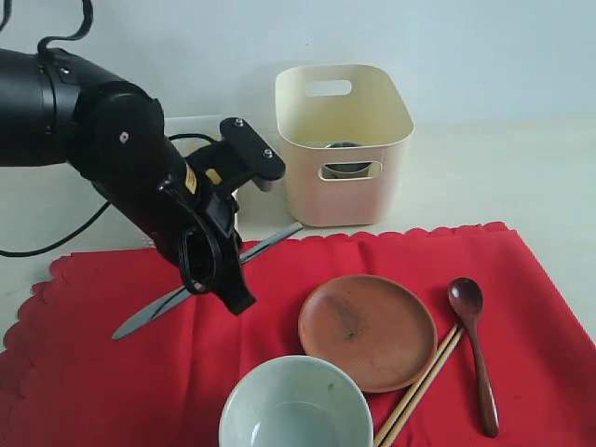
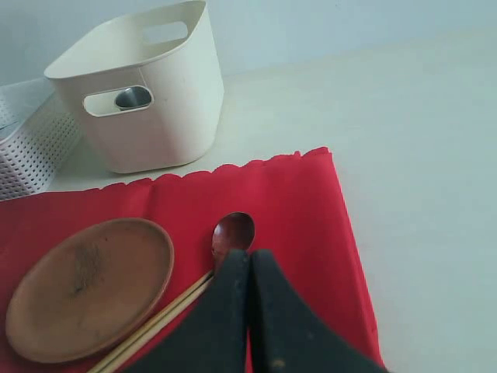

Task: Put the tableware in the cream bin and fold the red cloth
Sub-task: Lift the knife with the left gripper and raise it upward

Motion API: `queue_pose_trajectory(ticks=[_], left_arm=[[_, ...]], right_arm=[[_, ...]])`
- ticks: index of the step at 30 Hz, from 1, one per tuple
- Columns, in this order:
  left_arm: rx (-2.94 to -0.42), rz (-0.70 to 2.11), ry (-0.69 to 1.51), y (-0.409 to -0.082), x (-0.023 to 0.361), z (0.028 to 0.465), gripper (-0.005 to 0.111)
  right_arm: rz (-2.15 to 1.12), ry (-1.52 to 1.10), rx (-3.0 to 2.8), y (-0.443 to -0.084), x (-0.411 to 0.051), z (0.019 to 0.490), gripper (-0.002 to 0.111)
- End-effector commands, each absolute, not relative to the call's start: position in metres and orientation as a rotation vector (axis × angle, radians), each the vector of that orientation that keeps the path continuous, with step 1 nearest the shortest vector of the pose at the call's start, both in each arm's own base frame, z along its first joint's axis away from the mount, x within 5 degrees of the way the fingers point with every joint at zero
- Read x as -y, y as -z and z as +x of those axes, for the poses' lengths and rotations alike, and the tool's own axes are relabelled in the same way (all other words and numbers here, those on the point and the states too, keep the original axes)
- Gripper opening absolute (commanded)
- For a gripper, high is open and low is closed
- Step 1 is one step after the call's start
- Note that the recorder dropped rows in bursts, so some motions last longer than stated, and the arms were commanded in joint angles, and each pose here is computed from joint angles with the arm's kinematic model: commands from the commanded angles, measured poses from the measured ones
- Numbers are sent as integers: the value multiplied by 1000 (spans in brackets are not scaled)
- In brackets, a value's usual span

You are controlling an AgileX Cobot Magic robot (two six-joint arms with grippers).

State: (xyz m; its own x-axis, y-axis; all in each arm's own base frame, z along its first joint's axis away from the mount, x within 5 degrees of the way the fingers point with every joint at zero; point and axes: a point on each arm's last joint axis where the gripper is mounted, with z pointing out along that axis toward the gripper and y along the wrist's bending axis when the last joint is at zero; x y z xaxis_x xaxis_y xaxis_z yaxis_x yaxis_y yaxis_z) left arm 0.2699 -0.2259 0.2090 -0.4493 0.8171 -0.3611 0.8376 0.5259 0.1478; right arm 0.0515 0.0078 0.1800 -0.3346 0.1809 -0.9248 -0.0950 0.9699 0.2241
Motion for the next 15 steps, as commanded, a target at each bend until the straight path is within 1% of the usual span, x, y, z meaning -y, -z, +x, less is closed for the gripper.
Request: queue_pose_trajectory(ticks=[1, 15], left_arm=[[-2355, 1315, 79, -219, 224, 271, 0], [-2338, 1295, 88, -220, 225, 273, 0]], right_arm=[[60, -271, -1877, -180, -7, 52, 0], [60, -271, -1877, -180, -7, 52, 0]])
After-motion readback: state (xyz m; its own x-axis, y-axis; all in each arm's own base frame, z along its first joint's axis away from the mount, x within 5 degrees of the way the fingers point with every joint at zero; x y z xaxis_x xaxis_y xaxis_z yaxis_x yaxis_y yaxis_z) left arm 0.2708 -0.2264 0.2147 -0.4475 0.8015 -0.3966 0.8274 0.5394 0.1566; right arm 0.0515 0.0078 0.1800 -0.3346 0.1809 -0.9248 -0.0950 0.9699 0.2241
